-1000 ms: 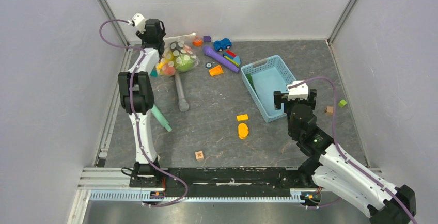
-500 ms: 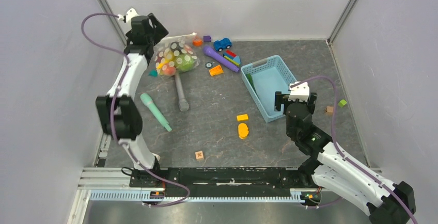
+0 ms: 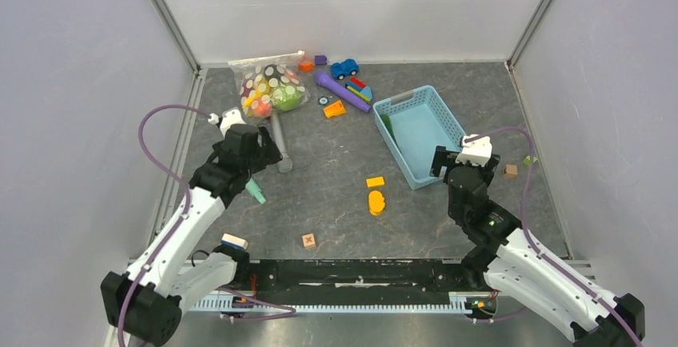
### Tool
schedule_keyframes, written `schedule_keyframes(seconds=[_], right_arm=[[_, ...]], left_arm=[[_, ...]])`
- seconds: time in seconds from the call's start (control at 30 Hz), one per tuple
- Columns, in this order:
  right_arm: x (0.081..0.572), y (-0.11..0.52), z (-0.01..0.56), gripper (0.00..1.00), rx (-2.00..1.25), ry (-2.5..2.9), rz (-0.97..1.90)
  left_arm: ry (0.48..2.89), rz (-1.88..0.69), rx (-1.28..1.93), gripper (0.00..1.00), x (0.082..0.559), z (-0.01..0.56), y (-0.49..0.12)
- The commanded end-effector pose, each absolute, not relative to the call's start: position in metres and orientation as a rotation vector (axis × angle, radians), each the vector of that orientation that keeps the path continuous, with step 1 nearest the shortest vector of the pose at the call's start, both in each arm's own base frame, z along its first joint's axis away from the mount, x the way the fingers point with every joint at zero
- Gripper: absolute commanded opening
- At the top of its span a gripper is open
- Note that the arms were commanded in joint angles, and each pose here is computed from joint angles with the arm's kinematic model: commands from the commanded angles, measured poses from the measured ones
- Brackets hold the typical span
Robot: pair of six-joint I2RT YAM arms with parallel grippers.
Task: Place the food in the zip-top bag and seal the zipper
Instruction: Reset both arms
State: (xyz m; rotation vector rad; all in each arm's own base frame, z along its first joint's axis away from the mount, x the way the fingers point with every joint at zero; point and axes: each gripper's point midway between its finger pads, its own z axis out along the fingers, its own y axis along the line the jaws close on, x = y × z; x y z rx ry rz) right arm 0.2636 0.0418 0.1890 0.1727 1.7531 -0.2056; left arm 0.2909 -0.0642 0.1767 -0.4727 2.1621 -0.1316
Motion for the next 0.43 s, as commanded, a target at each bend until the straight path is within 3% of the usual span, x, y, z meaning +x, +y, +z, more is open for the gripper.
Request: schedule_keyframes(seconds=[0.0,0.4], right_arm=[[0.26,0.037,0.187,0.98,0.217,1.746,-0.201],[0.254,0.026,0.189,0.98,0.225,1.753,-0.265]], left_arm=[[2.097,-0.07,-0.505,1.0,0.268,0.188,-0.051],[2.073,-0.041,-0.494,1.0,0.265,0.189,-0.045]])
